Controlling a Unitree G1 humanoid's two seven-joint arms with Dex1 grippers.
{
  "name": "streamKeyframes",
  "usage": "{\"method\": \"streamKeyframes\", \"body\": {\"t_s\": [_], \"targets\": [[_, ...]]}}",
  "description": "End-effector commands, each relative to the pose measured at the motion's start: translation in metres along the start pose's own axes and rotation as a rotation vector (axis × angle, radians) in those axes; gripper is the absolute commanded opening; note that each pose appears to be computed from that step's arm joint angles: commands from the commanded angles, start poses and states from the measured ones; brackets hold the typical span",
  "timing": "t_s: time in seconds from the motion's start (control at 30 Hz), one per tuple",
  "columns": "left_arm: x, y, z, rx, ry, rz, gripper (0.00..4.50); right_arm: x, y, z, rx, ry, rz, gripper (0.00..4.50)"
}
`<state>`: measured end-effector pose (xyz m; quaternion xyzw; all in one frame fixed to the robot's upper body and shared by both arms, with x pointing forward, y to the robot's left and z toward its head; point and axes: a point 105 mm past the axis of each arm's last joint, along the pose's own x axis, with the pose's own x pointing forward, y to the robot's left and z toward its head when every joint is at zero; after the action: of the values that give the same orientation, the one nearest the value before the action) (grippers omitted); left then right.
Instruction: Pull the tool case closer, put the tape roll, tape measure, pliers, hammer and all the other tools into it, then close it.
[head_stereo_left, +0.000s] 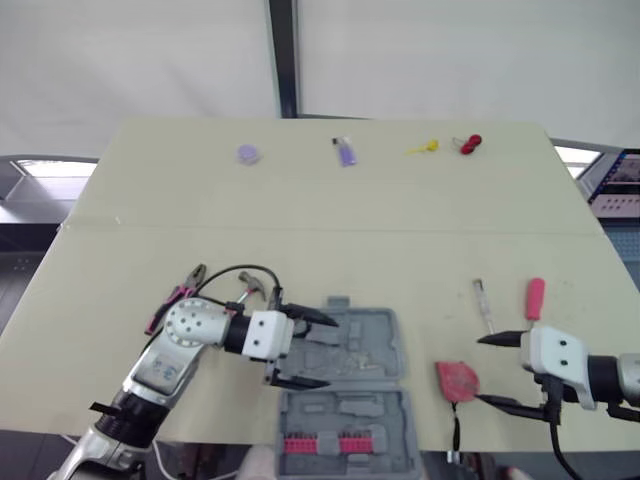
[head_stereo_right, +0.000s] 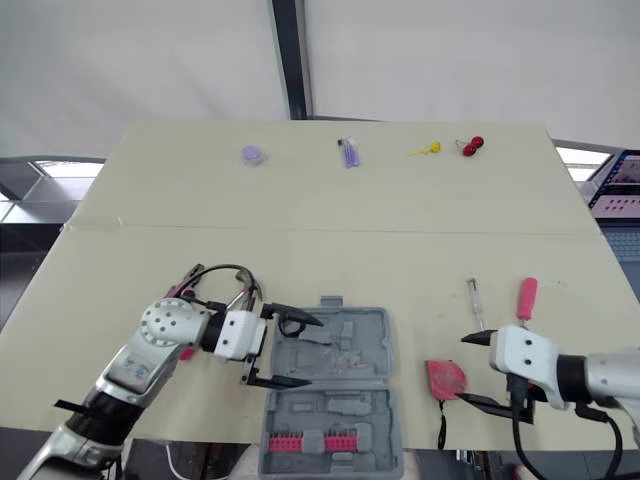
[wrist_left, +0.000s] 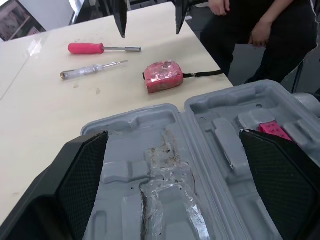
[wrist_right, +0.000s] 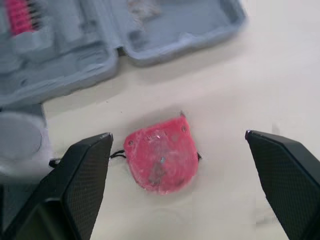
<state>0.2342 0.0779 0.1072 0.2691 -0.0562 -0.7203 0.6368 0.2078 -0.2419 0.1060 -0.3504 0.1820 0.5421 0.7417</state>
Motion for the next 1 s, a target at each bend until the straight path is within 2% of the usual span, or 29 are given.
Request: {"method": "streamKeyframes", "body": {"t_s": [0.03, 0.13, 0.4, 1.0], "targets": [[-0.005, -0.008, 0.000, 0.054, 0.011, -0.020, 4.50, 0.003, -0.002, -0.007, -0.143, -0.006, 0.108, 4.48], [-0.009, -0.009, 0.000, 0.076, 0.025, -0.012, 4.50, 0.009, -0.007, -0.007, -0.222, -0.025, 0.162, 4.48], [-0.012, -0.007, -0.002, 0.080, 0.057, 0.035, 4.50, 0.020, -0.010, -0.015, -0.196, -0.039, 0.214, 4.48], [-0.009, 0.001, -0.002, 0.093, 0.072, 0.058, 4.50, 0.040, -0.008, -0.034, -0.153, -0.034, 0.171, 4.48]]}}
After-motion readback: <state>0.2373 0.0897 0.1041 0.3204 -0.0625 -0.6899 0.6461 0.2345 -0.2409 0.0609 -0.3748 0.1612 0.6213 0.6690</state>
